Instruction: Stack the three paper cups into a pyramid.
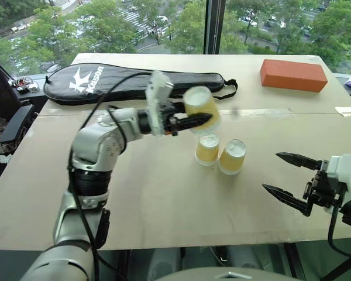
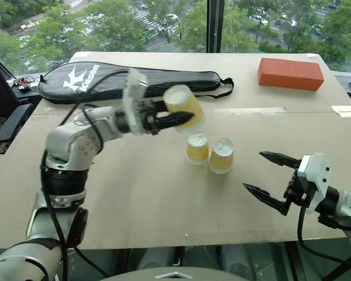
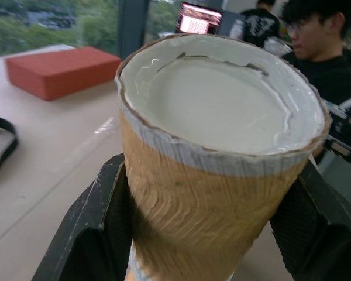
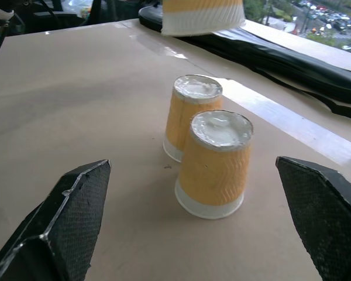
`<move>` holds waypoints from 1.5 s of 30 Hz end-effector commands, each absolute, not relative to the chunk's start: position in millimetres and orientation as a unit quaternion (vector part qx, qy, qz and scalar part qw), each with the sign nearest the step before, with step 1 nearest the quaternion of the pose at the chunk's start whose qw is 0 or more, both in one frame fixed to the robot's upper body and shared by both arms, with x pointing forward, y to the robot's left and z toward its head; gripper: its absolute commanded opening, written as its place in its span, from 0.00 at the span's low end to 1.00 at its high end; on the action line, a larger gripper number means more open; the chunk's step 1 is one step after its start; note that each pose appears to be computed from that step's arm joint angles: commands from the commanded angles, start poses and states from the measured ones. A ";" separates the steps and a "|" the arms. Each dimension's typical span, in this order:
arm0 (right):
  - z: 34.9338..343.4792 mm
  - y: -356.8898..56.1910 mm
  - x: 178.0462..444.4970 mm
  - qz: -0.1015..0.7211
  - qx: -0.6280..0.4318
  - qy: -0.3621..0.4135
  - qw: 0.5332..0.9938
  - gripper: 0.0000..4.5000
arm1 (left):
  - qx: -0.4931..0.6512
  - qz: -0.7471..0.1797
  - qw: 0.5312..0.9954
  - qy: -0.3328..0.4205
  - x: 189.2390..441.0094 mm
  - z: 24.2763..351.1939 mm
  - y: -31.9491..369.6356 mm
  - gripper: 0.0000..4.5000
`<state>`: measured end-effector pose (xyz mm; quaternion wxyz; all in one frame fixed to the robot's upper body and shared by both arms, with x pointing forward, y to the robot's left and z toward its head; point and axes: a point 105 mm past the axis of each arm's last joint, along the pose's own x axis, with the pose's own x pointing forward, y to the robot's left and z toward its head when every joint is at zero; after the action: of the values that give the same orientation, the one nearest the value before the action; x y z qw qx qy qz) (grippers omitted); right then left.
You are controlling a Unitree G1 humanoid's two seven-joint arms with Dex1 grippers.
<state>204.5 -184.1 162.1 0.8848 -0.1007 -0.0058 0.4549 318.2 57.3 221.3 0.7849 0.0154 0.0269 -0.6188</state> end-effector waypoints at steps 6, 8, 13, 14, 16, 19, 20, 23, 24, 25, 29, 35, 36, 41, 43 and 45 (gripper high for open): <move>167.2 -211.4 195.5 0.408 -0.130 -0.016 0.903 1.00 | 0.054 -0.650 0.757 0.038 319.9 214.1 38.7 0.56; 168.9 -216.2 195.3 0.402 -0.128 -0.019 0.907 1.00 | 0.060 -0.651 0.756 0.040 322.2 212.1 36.3 0.56; 176.9 -234.8 200.6 0.397 -0.135 -0.021 0.908 1.00 | 0.066 -0.653 0.753 0.045 327.3 210.2 30.4 0.56; 179.4 -238.2 202.7 0.398 -0.140 -0.021 0.907 1.00 | 0.068 -0.653 0.752 0.046 328.1 209.5 29.6 0.56; 188.0 -242.3 207.2 0.406 -0.148 -0.022 0.901 1.00 | 0.072 -0.657 0.749 0.049 329.5 208.8 26.7 0.56; 195.7 -242.6 209.8 0.417 -0.151 -0.024 0.896 1.00 | 0.075 -0.659 0.746 0.051 330.9 207.6 24.6 0.56; 196.6 -242.3 210.1 0.419 -0.153 -0.024 0.895 1.00 | 0.077 -0.660 0.745 0.053 331.2 206.6 23.8 0.56; 197.1 -241.2 210.9 0.421 -0.156 -0.022 0.893 1.00 | 0.082 -0.664 0.741 0.058 330.5 202.9 21.4 0.56; 197.0 -240.1 210.8 0.422 -0.155 -0.023 0.893 1.00 | 0.083 -0.665 0.740 0.059 330.8 202.0 20.5 0.56; 197.1 -239.0 210.6 0.423 -0.155 -0.023 0.893 1.00 | 0.085 -0.665 0.739 0.059 331.1 201.4 20.0 0.56; 198.1 -234.6 209.3 0.426 -0.152 -0.028 0.892 1.00 | 0.087 -0.669 0.736 0.058 331.5 200.0 16.2 0.56; 201.7 -227.9 207.3 0.432 -0.137 -0.042 0.890 1.00 | 0.101 -0.672 0.732 0.056 331.2 197.0 15.7 0.93; 202.2 -227.0 207.2 0.433 -0.134 -0.044 0.890 1.00 | 0.101 -0.672 0.731 0.055 330.8 197.7 16.0 0.98; 203.4 -221.9 205.8 0.437 -0.117 -0.053 0.890 1.00 | 0.097 -0.662 0.743 0.028 329.4 213.6 21.4 0.98; 200.8 -220.7 205.8 0.438 -0.113 -0.050 0.890 1.00 | 0.094 -0.656 0.748 0.020 327.7 220.2 26.1 0.98; 198.0 -218.4 206.3 0.442 -0.108 -0.048 0.889 1.00 | 0.088 -0.644 0.760 0.008 326.1 229.4 33.8 0.98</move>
<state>207.7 -223.6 192.8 0.8939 -0.1056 -0.0347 0.4343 331.5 30.5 209.2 0.7569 0.0894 0.0442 -0.6459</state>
